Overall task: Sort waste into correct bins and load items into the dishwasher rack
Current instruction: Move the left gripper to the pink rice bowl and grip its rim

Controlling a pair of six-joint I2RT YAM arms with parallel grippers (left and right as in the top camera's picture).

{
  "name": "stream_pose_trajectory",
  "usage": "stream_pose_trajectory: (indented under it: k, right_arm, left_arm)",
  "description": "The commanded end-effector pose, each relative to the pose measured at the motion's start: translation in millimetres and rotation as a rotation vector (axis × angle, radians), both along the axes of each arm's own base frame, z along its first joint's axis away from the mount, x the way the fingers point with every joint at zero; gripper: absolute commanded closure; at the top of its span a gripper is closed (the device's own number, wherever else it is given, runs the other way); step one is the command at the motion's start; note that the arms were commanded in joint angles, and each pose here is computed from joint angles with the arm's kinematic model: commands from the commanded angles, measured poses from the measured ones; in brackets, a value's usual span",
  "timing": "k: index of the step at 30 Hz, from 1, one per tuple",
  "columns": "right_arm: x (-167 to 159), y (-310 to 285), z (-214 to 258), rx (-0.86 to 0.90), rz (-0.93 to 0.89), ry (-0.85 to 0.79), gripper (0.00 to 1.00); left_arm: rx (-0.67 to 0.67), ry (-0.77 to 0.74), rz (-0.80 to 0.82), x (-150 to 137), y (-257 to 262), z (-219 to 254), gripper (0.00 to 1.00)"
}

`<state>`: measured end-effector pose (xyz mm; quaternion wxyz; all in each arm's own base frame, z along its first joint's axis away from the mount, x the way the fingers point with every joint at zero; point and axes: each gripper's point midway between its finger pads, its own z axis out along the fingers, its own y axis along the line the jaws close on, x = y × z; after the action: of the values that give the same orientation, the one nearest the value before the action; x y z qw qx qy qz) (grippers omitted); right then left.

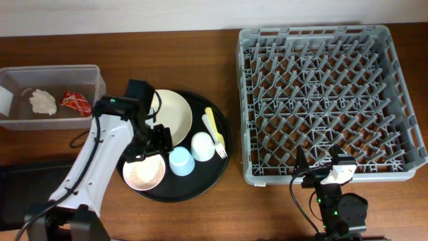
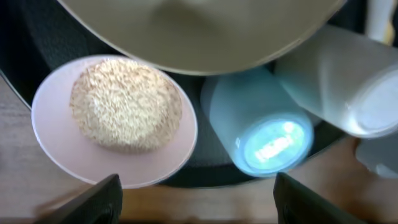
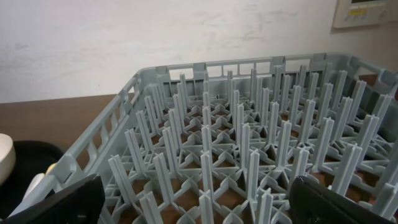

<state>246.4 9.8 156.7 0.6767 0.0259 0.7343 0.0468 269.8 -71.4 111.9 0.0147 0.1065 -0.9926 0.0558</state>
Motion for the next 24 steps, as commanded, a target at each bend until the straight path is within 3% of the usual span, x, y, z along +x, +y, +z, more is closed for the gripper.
stream_pose_trajectory:
  k: [1, 2, 3, 6, 9, 15, 17, 20, 24]
  right_arm:
    - [0, -3, -3, 0.006, -0.019, 0.007, 0.02]
    - [0, -3, -3, 0.006, -0.019, 0.007, 0.02]
    - [0, -3, -3, 0.006, -0.019, 0.007, 0.02]
    - [0, -3, -3, 0.006, -0.019, 0.007, 0.02]
    - [0, -3, -3, 0.006, -0.019, 0.007, 0.02]
    - [0, -3, -3, 0.006, -0.019, 0.007, 0.02]
    - [0, -3, -3, 0.006, -0.019, 0.007, 0.02]
    - [0, -3, -3, 0.006, -0.019, 0.007, 0.02]
    - [0, -3, -3, 0.006, -0.019, 0.007, 0.02]
  left_arm:
    - [0.081, -0.037, 0.058, 6, 14, -7, 0.22]
    - [0.076, -0.066, 0.061, 13, 13, -7, 0.21]
    - [0.07, -0.097, 0.062, 21, 12, -6, 0.01]
    - [0.055, -0.129, 0.063, 29, 9, -5, 0.01]
    - [0.09, -0.134, 0.047, 24, 10, -1, 0.22]
    - [0.142, -0.179, 0.012, -9, -10, 29, 0.3]
    - [0.234, -0.203, 0.034, -10, -3, 31, 0.3]
    - [0.231, -0.204, 0.036, -10, -3, 31, 0.3]
    - [0.221, -0.199, 0.068, -7, 4, 31, 0.01]
